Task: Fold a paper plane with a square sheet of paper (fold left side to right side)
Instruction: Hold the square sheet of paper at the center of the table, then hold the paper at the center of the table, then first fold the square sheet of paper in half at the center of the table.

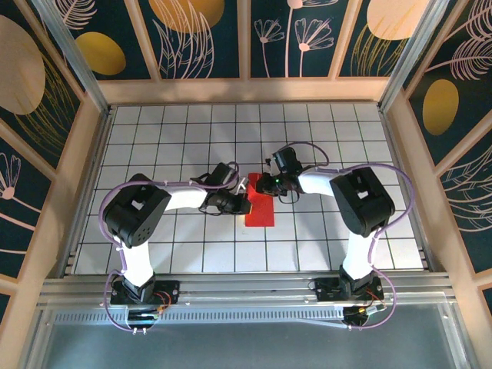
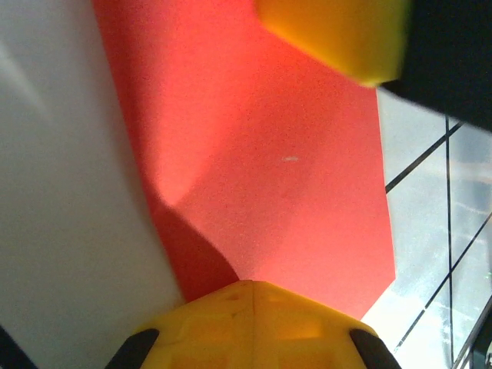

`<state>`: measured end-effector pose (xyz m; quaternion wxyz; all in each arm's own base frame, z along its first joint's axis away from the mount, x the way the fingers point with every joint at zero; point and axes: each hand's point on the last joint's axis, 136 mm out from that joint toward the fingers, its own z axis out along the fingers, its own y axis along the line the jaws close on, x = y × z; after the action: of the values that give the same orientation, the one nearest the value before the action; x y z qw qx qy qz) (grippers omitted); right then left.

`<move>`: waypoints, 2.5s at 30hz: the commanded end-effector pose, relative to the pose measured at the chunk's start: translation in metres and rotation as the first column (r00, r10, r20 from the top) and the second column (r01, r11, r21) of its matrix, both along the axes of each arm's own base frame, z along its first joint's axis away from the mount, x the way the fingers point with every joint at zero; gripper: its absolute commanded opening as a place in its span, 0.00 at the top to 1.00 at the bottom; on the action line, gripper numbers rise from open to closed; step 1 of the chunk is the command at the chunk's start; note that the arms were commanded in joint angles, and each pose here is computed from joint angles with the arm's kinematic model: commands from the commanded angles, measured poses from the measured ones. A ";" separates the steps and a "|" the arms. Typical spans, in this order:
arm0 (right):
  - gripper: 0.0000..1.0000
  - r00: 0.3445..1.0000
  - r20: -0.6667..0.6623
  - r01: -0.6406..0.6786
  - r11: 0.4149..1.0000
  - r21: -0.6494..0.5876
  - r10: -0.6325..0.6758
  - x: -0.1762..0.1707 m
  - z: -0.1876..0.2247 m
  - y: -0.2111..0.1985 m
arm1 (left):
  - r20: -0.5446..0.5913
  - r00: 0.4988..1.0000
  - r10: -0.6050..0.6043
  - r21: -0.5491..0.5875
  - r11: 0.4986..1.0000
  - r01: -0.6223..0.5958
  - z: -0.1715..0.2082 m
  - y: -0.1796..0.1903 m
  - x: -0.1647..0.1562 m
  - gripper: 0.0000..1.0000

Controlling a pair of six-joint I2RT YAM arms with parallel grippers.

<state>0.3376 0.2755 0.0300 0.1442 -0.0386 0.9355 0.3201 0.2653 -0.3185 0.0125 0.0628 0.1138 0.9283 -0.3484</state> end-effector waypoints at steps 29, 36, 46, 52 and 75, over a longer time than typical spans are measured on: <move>1.00 0.986 -0.157 0.035 0.985 -0.170 -0.063 -0.104 -0.041 -0.036 | -0.053 0.997 0.052 0.005 0.999 -0.052 0.004 -0.007 -0.003 1.00; 1.00 0.983 -0.169 0.028 0.971 -0.239 -0.071 -0.108 -0.052 -0.048 | -0.012 0.998 0.065 -0.071 0.995 -0.065 0.021 -0.020 0.028 1.00; 1.00 0.979 -0.189 0.019 0.953 -0.301 -0.079 -0.114 -0.067 -0.059 | 0.012 0.994 0.108 -0.048 0.993 -0.107 0.008 -0.013 0.049 1.00; 1.00 0.975 -0.206 0.007 0.947 -0.320 -0.077 -0.119 -0.074 -0.063 | 0.022 0.991 0.133 -0.037 0.991 -0.132 -0.002 -0.009 0.054 1.00; 1.00 0.972 -0.214 0.015 0.931 -0.366 -0.100 -0.125 -0.081 -0.083 | 0.076 0.954 0.290 0.023 0.956 -0.292 -0.027 0.038 0.120 1.00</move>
<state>0.2564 0.2616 0.0119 0.1187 -0.0326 0.9495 0.2885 0.3424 -0.3229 0.0135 0.0942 0.0416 0.9165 -0.3865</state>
